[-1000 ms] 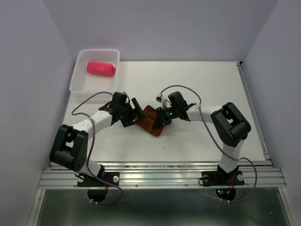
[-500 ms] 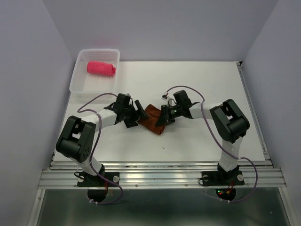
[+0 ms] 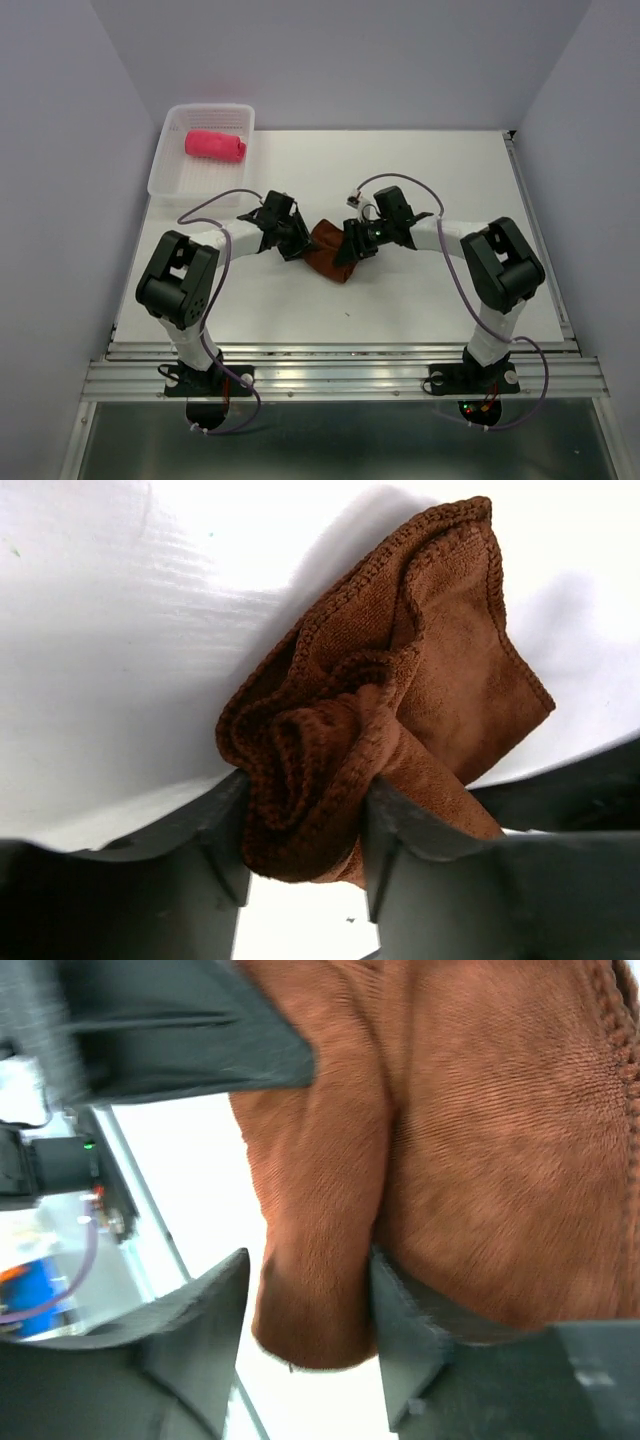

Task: Roll the towels
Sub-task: Roll the towel

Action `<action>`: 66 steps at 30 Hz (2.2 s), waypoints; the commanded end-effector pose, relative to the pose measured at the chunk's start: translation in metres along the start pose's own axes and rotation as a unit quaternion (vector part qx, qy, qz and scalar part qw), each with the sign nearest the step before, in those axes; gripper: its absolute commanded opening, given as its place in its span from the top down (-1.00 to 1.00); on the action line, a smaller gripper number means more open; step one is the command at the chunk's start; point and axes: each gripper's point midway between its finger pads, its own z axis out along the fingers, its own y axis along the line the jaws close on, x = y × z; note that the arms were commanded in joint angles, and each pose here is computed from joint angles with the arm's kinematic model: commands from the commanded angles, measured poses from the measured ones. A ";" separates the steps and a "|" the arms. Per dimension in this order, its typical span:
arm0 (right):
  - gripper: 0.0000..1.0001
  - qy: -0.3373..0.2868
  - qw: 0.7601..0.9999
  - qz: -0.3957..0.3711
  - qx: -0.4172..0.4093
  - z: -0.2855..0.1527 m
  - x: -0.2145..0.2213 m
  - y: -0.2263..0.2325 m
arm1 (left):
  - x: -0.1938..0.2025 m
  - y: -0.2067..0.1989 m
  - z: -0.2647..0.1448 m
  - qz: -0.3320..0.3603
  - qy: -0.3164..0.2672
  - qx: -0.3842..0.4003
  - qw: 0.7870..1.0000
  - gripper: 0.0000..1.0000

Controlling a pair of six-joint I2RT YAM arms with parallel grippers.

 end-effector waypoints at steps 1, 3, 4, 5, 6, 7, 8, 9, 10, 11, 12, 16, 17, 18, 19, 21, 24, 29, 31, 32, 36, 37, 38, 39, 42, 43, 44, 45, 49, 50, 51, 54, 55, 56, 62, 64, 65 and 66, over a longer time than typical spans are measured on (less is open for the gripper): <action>-0.22 -0.055 0.991 -0.110 0.048 -0.033 -0.034 0.019 | -0.008 0.011 0.003 0.009 -0.015 -0.053 0.998 0.11; -0.38 -0.073 0.983 -0.152 0.068 -0.041 -0.040 0.035 | -0.008 0.007 0.002 0.016 -0.015 -0.056 0.998 0.13; -0.40 -0.078 0.980 -0.164 0.076 -0.043 -0.041 0.039 | -0.008 0.007 0.000 0.021 -0.015 -0.060 0.998 0.13; -0.48 -0.076 0.976 -0.185 0.083 -0.044 -0.037 0.042 | -0.008 0.006 -0.001 0.024 -0.016 -0.063 0.998 0.13; -0.50 -0.078 0.973 -0.199 0.092 -0.045 -0.035 0.046 | -0.008 0.005 -0.003 0.028 -0.013 -0.065 0.997 0.13; -0.54 -0.086 0.963 -0.228 0.111 -0.044 -0.034 0.057 | -0.007 0.003 -0.005 0.030 -0.011 -0.064 0.997 0.13; -0.59 -0.084 0.957 -0.247 0.124 -0.043 -0.030 0.060 | -0.006 0.003 -0.006 0.031 -0.008 -0.064 0.997 0.13; -0.62 -0.078 0.946 -0.279 0.144 -0.042 -0.027 0.060 | -0.006 0.000 -0.008 0.034 -0.008 -0.059 0.998 0.13; -0.63 -0.079 0.939 -0.295 0.160 -0.041 -0.025 0.062 | -0.005 -0.001 -0.009 0.039 -0.006 -0.055 0.998 0.13; -0.64 -0.082 0.929 -0.314 0.179 -0.039 -0.024 0.066 | -0.003 -0.004 -0.010 0.042 0.000 -0.050 0.998 0.13; -0.64 -0.083 0.924 -0.326 0.181 -0.037 -0.024 0.068 | -0.002 -0.005 -0.011 0.046 0.004 -0.047 0.998 0.13; -0.64 -0.082 0.912 -0.351 0.193 -0.028 -0.021 0.072 | 0.003 -0.006 -0.011 0.050 0.017 -0.043 0.998 0.13; -0.64 -0.078 0.907 -0.356 0.210 -0.026 -0.020 0.067 | 0.005 -0.006 -0.011 0.050 0.021 -0.042 0.998 0.13; -0.64 -0.070 0.902 -0.371 0.212 -0.020 -0.014 0.067 | 0.007 -0.005 -0.011 0.050 0.024 -0.040 0.998 0.13; -0.64 -0.063 0.899 -0.375 0.216 -0.017 -0.010 0.066 | 0.008 -0.006 -0.012 0.050 0.024 -0.038 0.998 0.13; -0.66 -0.047 0.890 -0.390 0.230 -0.008 0.002 0.060 | 0.008 -0.006 -0.013 0.049 0.026 -0.036 0.998 0.13; -0.66 -0.038 0.881 -0.396 0.255 -0.003 0.009 0.048 | 0.007 -0.008 -0.014 0.051 0.025 -0.035 0.998 0.13; -0.65 -0.011 0.873 -0.404 0.273 0.010 0.026 0.035 | 0.011 -0.006 -0.012 0.049 0.036 -0.038 0.997 0.13; -0.65 -0.002 0.864 -0.407 0.298 0.010 0.033 0.025 | 0.012 -0.008 -0.011 0.048 0.041 -0.034 0.997 0.13; -0.64 0.000 0.859 -0.406 0.311 0.008 0.033 0.019 | 0.013 -0.009 -0.011 0.047 0.042 -0.031 0.998 0.14; -0.48 -0.002 0.835 -0.409 0.368 0.005 0.036 -0.001 | 0.013 -0.010 -0.011 0.045 0.044 -0.028 0.998 0.14; -0.41 -0.006 0.830 -0.409 0.380 0.003 0.035 -0.005 | 0.013 -0.009 -0.011 0.043 0.044 -0.029 0.998 0.13; -0.35 -0.011 0.818 -0.410 0.404 -0.001 0.034 -0.011 | 0.013 -0.010 -0.011 0.044 0.046 -0.027 0.998 0.13; -0.20 -0.009 0.813 -0.409 0.415 0.000 0.034 -0.016 | 0.013 -0.009 -0.011 0.043 0.047 -0.028 0.998 0.13; 0.06 -0.024 0.792 -0.410 0.452 -0.003 0.029 -0.026 | 0.012 -0.010 -0.011 0.043 0.050 -0.023 0.998 0.13; 0.16 -0.027 0.787 -0.410 0.460 -0.004 0.027 -0.028 | 0.013 -0.011 -0.011 0.043 0.052 -0.021 0.997 0.13; 0.40 -0.031 0.779 -0.408 0.476 -0.007 0.025 -0.032 | 0.012 -0.011 -0.011 0.043 0.051 -0.021 0.998 0.13; 0.52 -0.037 0.775 -0.408 0.482 -0.007 0.022 -0.033 | 0.011 -0.012 -0.012 0.044 0.051 -0.019 0.998 0.13; 0.91 -0.038 0.768 -0.404 0.495 -0.006 0.020 -0.033 | 0.007 -0.014 -0.016 0.043 0.045 -0.018 0.998 0.08; 0.95 -0.039 0.780 -0.402 0.478 -0.001 0.021 -0.028 | 0.006 -0.014 -0.017 0.042 0.042 -0.018 0.998 0.05; 0.99 -0.041 0.792 -0.398 0.461 0.003 0.022 -0.023 | 0.004 -0.016 -0.019 0.044 0.037 -0.016 0.998 0.00; 0.99 -0.046 0.841 -0.378 0.386 0.015 0.026 0.008 | 0.000 -0.019 -0.025 0.043 0.028 -0.012 0.999 -0.32; 0.99 -0.032 0.852 -0.367 0.372 0.016 0.034 0.012 | -0.001 -0.020 -0.028 0.044 0.024 -0.010 0.999 -0.42; 0.99 -0.034 0.867 -0.363 0.341 0.020 0.033 0.027 | -0.003 -0.022 -0.032 0.044 0.019 -0.008 0.999 -0.44; 0.99 -0.003 0.912 -0.304 0.275 0.026 0.043 0.050 | -0.009 -0.019 -0.041 0.044 0.003 -0.019 0.999 -0.67; 0.99 -0.002 0.928 -0.275 0.249 0.024 0.038 0.054 | -0.012 -0.020 -0.046 0.041 -0.005 -0.017 0.999 -0.72; 0.99 0.004 0.939 -0.264 0.223 0.025 0.040 0.060 | -0.015 -0.020 -0.048 0.041 -0.011 -0.016 0.999 -0.73; 0.99 0.003 0.945 -0.250 0.209 0.024 0.037 0.062 | -0.017 -0.019 -0.050 0.040 -0.016 -0.019 0.999 -0.75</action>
